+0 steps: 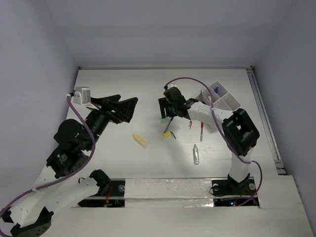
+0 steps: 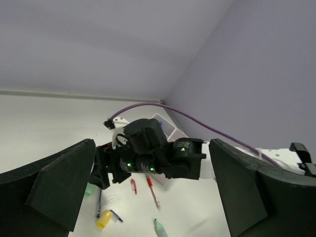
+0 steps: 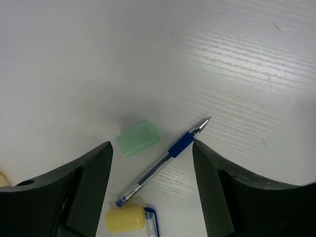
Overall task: Sort the stationery into containers
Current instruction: Move the stationery to the center of the board, then pick up the pen from the center of the board.
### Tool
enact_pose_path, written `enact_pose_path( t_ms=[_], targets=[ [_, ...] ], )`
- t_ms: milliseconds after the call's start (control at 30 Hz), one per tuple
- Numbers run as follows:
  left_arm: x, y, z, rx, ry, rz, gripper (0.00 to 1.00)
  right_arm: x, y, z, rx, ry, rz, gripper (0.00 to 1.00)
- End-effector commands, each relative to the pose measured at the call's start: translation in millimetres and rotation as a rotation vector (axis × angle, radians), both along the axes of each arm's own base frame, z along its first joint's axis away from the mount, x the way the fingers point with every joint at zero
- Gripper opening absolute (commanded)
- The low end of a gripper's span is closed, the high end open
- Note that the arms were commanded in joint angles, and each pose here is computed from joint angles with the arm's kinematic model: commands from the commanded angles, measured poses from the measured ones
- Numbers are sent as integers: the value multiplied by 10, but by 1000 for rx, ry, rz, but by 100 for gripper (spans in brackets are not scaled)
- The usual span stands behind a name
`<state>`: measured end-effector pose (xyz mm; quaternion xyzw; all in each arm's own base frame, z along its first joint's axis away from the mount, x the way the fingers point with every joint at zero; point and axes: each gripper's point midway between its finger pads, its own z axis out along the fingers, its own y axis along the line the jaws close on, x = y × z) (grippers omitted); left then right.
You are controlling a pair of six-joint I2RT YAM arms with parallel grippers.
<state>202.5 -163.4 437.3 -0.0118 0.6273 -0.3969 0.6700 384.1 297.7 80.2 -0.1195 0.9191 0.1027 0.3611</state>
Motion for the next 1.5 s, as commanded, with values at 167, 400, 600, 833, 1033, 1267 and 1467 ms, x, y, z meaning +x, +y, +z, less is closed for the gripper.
enact_pose_path(
  t_ms=[167, 400, 600, 833, 1033, 1267, 1467],
  targets=[
    [107, -58, -184, 81, 4, 20, 99, -174, 52, 561, 155, -85, 21, 74],
    [50, -221, -490, 161, 55, -72, 99, -1018, -829, 284, 81, 47, -162, 74],
    [33, -190, -874, 214, 108, -69, 99, -1731, -1397, 35, 48, 193, -294, 80],
    [98, -234, -1135, 311, 133, -77, 99, -1933, -1591, -319, -53, 283, -362, 100],
    [124, -200, -1170, 327, 135, -56, 99, -1862, -1482, -528, -92, 310, -337, 93],
    [161, -210, -1233, 340, 153, -46, 94, -1833, -1435, -638, -119, 323, -327, 49],
    [163, -269, -1289, 347, 172, -70, 91, -1917, -1388, -714, -126, 344, -324, 14]
  ],
)
